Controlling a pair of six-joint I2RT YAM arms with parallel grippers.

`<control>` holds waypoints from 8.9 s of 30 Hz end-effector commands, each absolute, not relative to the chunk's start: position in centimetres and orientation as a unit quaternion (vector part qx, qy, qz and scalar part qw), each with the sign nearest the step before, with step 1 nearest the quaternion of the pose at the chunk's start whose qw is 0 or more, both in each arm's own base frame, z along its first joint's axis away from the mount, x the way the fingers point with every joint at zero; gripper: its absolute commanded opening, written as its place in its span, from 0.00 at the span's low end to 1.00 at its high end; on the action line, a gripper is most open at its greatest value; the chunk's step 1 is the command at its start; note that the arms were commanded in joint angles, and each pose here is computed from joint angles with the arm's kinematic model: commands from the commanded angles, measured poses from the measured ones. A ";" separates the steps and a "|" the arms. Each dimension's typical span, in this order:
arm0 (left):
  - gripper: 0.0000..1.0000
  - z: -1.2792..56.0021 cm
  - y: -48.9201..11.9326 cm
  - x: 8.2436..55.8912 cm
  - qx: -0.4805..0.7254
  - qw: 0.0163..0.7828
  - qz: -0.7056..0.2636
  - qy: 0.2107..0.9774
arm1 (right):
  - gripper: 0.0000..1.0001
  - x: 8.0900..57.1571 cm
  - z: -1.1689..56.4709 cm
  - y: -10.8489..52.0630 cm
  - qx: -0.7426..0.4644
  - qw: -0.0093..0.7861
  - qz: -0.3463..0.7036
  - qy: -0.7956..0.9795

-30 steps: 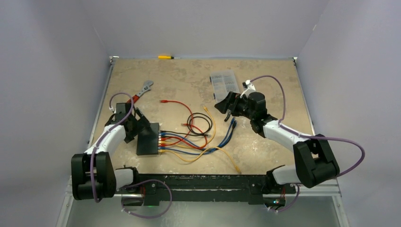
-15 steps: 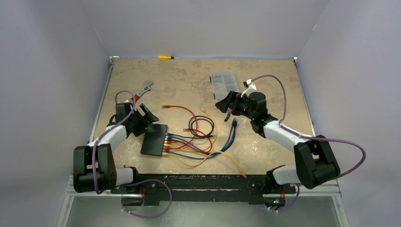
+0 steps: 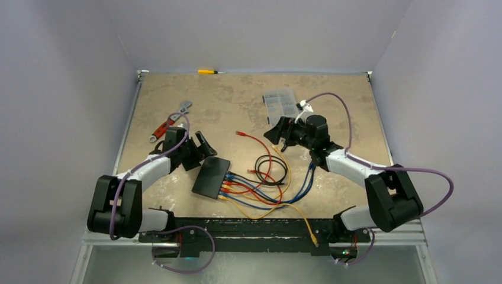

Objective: Pull the plug from the switch port
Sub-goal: Move the switch port to the center of the board.

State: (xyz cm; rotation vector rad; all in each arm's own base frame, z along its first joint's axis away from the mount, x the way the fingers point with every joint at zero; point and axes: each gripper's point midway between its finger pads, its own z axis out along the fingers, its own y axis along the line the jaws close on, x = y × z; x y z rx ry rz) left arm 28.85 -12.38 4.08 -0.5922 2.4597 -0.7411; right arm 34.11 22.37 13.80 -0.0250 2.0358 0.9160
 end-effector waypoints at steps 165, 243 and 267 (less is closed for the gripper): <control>0.68 4.8 -11.8 29.5 -0.136 0.256 -0.241 0.926 | 0.63 28.4 4.7 40.5 -0.218 0.178 0.516 0.809; 0.55 2.3 -12.4 27.2 -0.150 0.213 -0.259 0.930 | 0.55 28.5 -1.2 34.3 -0.174 0.148 0.380 0.897; 0.55 2.1 -12.9 26.5 -0.147 0.202 -0.273 0.929 | 0.45 24.6 -2.8 33.8 -0.162 0.028 0.454 0.876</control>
